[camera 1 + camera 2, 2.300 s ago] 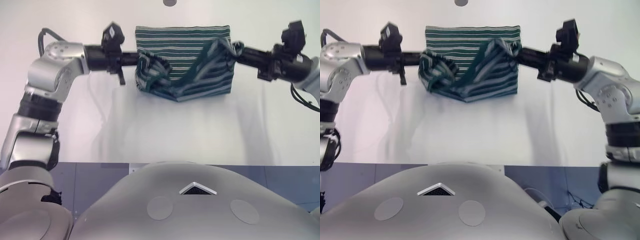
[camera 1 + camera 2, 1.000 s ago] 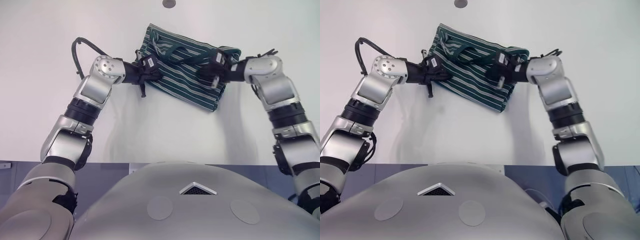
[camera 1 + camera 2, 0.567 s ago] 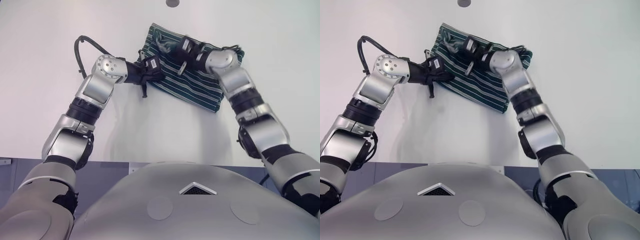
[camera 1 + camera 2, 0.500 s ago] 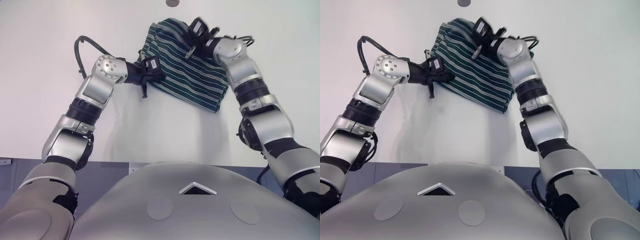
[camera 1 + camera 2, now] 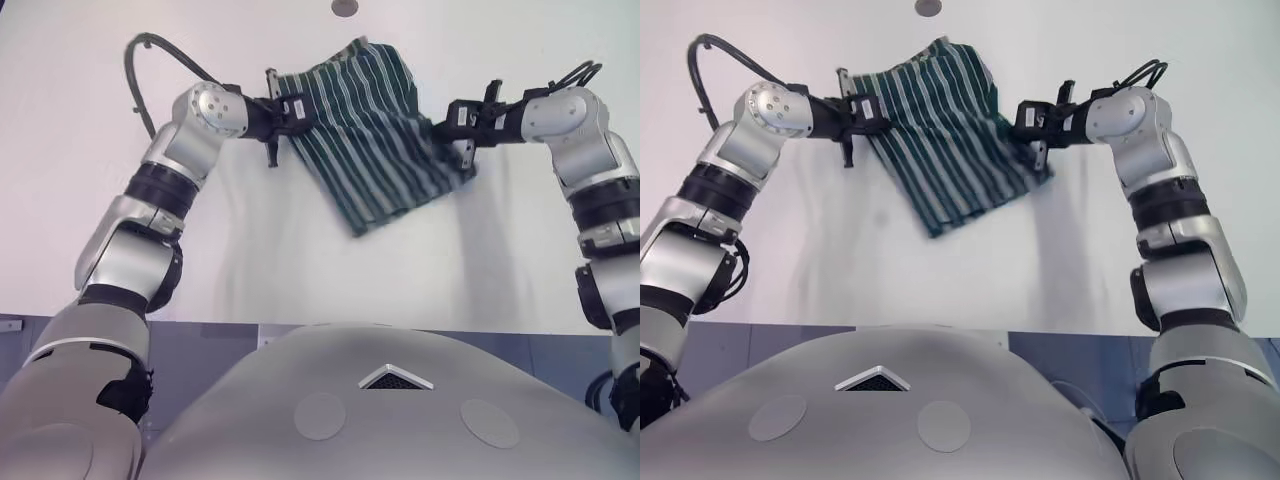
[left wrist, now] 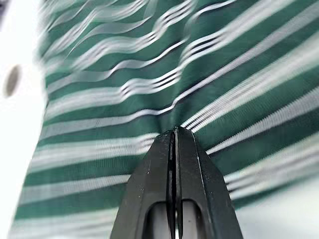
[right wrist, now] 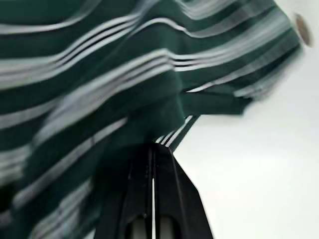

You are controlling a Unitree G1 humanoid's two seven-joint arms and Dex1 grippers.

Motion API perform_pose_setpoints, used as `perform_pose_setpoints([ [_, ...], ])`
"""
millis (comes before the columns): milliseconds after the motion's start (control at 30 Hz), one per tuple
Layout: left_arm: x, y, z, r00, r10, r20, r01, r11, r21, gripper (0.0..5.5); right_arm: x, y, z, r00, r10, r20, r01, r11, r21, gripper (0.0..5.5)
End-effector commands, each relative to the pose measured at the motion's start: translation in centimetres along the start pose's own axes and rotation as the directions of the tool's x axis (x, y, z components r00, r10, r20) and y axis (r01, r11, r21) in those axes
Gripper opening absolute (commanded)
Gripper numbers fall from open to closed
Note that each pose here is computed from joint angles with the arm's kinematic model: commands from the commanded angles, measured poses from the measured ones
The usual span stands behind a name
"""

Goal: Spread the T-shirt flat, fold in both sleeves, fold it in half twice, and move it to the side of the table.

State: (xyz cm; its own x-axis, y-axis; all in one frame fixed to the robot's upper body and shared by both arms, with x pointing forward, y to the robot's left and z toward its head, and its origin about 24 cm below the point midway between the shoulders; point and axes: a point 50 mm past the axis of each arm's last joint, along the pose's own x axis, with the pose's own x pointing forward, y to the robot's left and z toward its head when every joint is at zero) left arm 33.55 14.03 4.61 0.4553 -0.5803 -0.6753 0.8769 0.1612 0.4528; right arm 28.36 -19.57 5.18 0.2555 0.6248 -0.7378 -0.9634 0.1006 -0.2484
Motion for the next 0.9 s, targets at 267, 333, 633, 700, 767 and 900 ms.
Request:
perform_pose_setpoints([
  [267, -9.4, -2.2, -3.0, 0.961, 0.144, 0.237, -0.211, 0.934, 0.288, 0.95, -4.0, 5.1, 3.3, 0.958, -0.227, 0.174, 0.252, 0.958, -0.136, 1.00],
  [333, -11.8, -5.8, -4.8, 0.986, 0.008, 0.164, -0.076, 0.908, 0.412, 1.37, -4.0, 8.6, 2.1, 0.987, -0.114, 0.116, 0.140, 0.958, -0.252, 1.43],
  [633, -10.1, -12.7, -4.6, 0.963, -0.200, 0.180, 0.083, 0.857, 0.509, 1.65, -1.7, 11.3, 1.4, 0.987, -0.056, 0.151, 0.128, 0.841, -0.525, 1.77],
  [700, -9.2, -12.6, -4.3, 0.963, -0.187, 0.194, 0.062, 0.855, 0.515, 1.65, -1.1, 11.5, 1.4, 0.987, -0.037, 0.156, 0.117, 0.833, -0.540, 1.77],
  [767, -8.5, -12.8, -4.0, 0.958, -0.196, 0.210, 0.059, 0.849, 0.525, 1.65, -0.7, 11.9, 1.3, 0.989, -0.007, 0.148, 0.089, 0.826, -0.556, 1.77],
  [900, -7.7, -13.5, -3.5, 0.944, -0.246, 0.220, 0.099, 0.847, 0.522, 1.34, -0.1, 11.8, 1.0, 0.990, 0.014, 0.137, 0.065, 0.832, -0.551, 1.22],
])
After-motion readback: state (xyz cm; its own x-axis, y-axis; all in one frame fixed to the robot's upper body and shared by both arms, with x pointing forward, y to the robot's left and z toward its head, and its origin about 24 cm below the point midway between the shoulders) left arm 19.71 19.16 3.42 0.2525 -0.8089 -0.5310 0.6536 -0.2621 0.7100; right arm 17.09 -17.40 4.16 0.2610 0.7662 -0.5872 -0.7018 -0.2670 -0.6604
